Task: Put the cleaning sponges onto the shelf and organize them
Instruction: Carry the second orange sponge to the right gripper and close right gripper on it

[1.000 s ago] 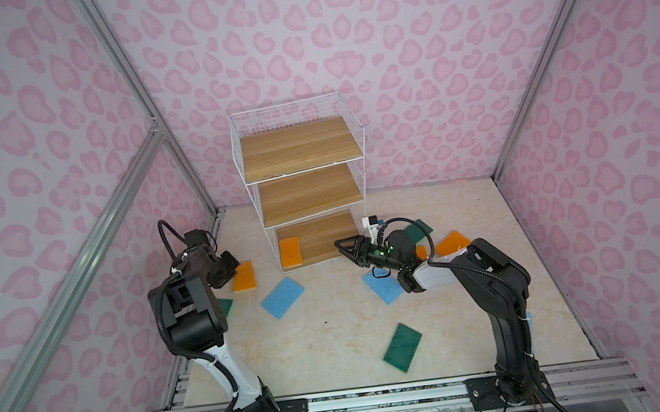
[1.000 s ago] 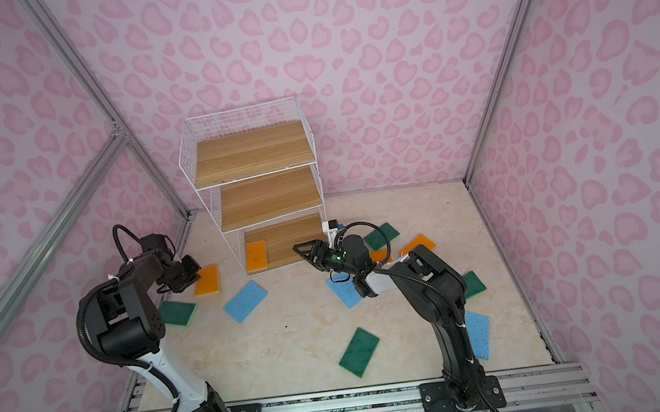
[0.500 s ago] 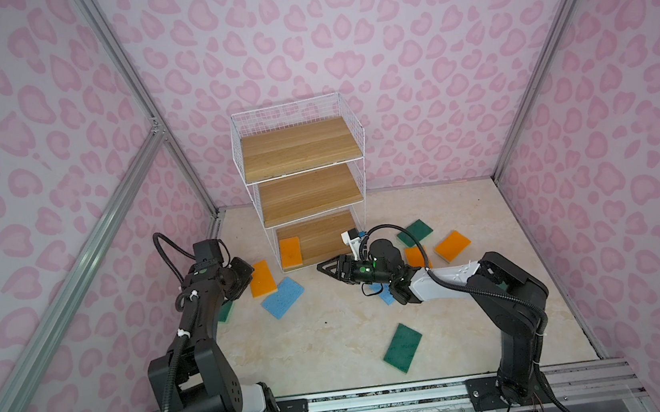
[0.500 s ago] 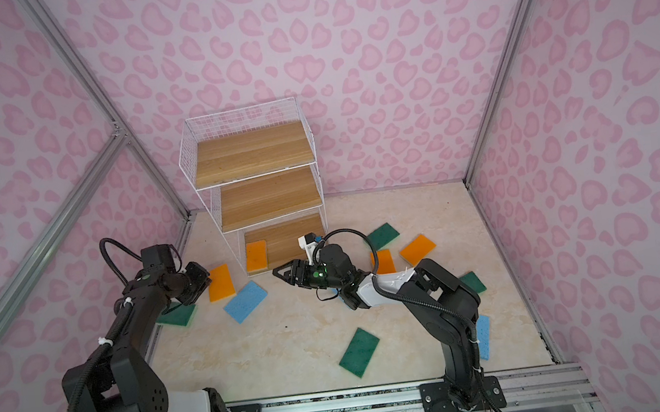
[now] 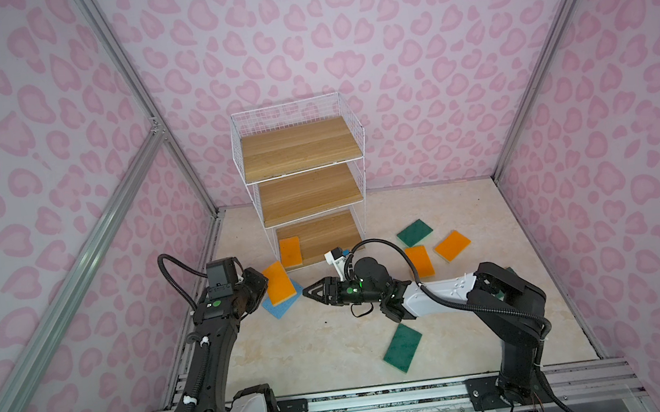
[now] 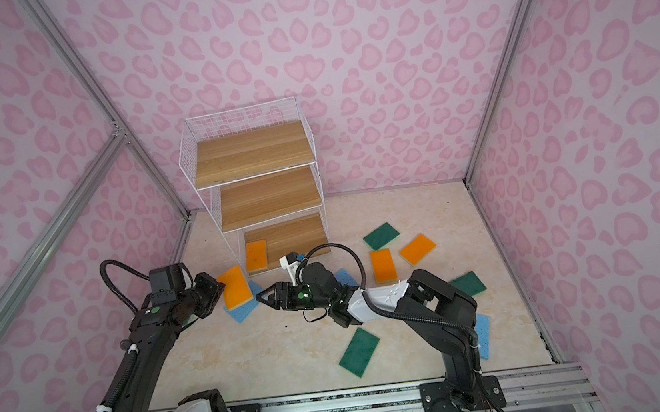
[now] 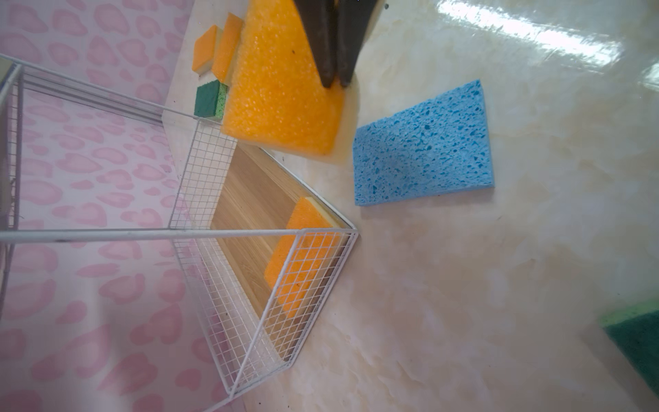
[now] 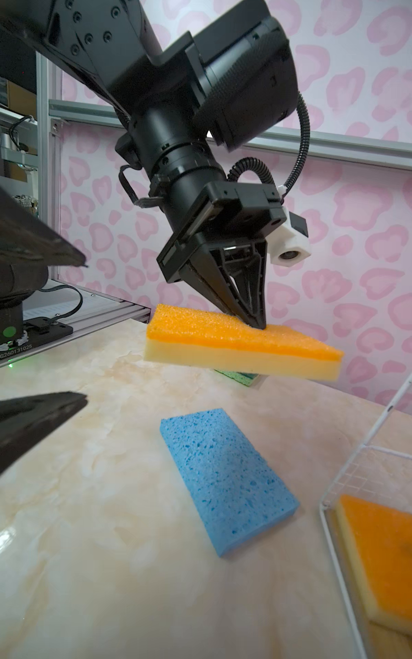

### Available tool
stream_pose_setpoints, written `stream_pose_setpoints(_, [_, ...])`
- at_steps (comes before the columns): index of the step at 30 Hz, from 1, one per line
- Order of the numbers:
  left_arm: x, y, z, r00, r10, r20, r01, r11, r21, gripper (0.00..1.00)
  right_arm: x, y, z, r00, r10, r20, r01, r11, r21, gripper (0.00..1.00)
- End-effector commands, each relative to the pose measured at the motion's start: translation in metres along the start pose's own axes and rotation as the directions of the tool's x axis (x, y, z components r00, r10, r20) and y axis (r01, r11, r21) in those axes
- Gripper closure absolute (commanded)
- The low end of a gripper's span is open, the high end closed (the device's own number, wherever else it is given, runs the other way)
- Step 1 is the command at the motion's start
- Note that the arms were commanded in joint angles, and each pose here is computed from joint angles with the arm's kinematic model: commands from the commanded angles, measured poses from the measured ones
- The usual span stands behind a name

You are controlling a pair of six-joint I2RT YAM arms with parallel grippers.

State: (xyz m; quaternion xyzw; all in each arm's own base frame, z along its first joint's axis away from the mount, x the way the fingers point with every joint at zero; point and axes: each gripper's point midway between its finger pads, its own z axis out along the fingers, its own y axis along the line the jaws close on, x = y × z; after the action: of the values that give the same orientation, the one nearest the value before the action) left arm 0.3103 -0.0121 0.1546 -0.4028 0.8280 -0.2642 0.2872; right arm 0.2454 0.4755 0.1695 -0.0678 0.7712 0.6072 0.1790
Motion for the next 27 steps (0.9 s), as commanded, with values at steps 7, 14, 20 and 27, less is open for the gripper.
stream_pose_setpoints(7, [0.009, -0.018, 0.001, 0.999, -0.033, -0.025, 0.036, 0.993, 0.111, 0.96, 0.003, 0.013, 0.017, 1.0, 0.005, 0.003, -0.004, 1.0, -0.03, 0.43])
stream_pose_setpoints(14, [0.008, -0.03, -0.008, 1.0, -0.022, -0.019, 0.025, 0.988, 0.151, 0.96, -0.001, 0.009, 0.025, 1.0, 0.002, 0.003, -0.002, 1.0, -0.01, 0.46])
stream_pose_setpoints(20, [0.01, -0.026, -0.006, 1.0, -0.011, -0.026, 0.015, 0.99, 0.141, 0.96, -0.006, 0.005, 0.029, 1.0, -0.001, 0.003, 0.001, 1.0, 0.011, 0.47])
stream_pose_setpoints(27, [0.01, -0.035, -0.012, 0.999, -0.009, -0.031, 0.014, 0.985, 0.171, 0.96, -0.019, -0.005, 0.023, 0.999, 0.012, 0.034, -0.013, 0.999, 0.029, 0.44])
